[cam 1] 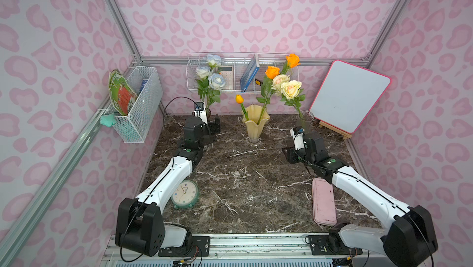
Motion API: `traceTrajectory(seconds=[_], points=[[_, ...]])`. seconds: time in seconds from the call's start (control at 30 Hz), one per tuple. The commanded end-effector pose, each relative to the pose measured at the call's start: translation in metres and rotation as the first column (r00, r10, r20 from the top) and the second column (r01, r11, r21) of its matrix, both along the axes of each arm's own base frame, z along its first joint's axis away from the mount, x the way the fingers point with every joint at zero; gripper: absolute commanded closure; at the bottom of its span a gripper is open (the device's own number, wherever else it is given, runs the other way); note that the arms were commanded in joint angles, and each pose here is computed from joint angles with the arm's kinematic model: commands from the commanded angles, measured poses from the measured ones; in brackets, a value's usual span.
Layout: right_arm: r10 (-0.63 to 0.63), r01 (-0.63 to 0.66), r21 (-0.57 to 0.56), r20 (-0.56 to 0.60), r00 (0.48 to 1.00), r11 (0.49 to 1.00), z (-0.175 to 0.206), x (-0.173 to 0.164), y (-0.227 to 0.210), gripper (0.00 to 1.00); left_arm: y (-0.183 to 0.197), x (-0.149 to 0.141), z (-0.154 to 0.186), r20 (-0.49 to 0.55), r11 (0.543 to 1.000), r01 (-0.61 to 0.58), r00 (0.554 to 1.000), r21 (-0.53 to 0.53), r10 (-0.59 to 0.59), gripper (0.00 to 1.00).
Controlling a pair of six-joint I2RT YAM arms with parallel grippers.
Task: Arrange the flowers in different vases according to their colors
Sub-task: Insert the flower into the vase, then reset both arms
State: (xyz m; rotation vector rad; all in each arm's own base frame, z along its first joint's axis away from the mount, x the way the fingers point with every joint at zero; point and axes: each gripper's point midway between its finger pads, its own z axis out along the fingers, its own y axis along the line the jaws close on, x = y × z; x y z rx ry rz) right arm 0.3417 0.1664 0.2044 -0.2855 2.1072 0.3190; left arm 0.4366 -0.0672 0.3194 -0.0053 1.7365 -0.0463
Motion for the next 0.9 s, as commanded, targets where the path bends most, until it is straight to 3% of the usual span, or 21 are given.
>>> traceTrajectory(seconds=[0.0, 0.13, 0.2, 0.3, 0.47, 0.67, 0.8, 0.87], points=[[-0.178, 0.192, -0.051, 0.207, 0.962, 0.98, 0.033, 0.019, -0.041, 0.36, 0.007, -0.027, -0.036, -0.168, 0.998, -0.044, 0.985, -0.052, 0.035, 0.01], [-0.3, 0.327, -0.049, 0.287, 0.91, 0.944, 0.043, 0.02, -0.08, 0.29, 0.034, -0.053, -0.049, -0.203, 0.982, -0.182, 0.965, -0.056, 0.167, 0.01], [-0.373, 0.4, -0.021, 0.321, 0.871, 0.916, 0.044, 0.02, -0.104, 0.11, 0.051, -0.065, -0.055, -0.194, 0.964, -0.263, 0.948, -0.036, 0.251, 0.01], [-0.448, 0.472, 0.017, 0.346, 0.824, 0.882, 0.036, 0.02, -0.129, 0.02, 0.074, -0.08, -0.067, -0.144, 0.935, -0.354, 0.925, 0.02, 0.353, 0.01], [-0.521, 0.548, 0.058, 0.405, 0.751, 0.835, 0.015, 0.014, -0.156, 0.01, 0.099, -0.089, -0.092, -0.057, 0.899, -0.431, 0.898, 0.075, 0.436, 0.01], [-0.572, 0.63, 0.074, 0.511, 0.642, 0.773, -0.009, 0.001, -0.196, 0.01, 0.121, -0.077, -0.139, -0.078, 0.859, -0.487, 0.861, 0.156, 0.502, 0.01], [-0.59, 0.655, 0.064, 0.508, 0.628, 0.753, -0.028, -0.004, -0.213, 0.01, 0.124, -0.074, -0.163, -0.035, 0.857, -0.488, 0.865, 0.167, 0.5, 0.01], [-0.568, 0.622, 0.077, 0.506, 0.649, 0.779, -0.036, -0.008, -0.211, 0.01, 0.125, -0.072, -0.167, -0.009, 0.853, -0.495, 0.864, 0.163, 0.503, 0.01]])
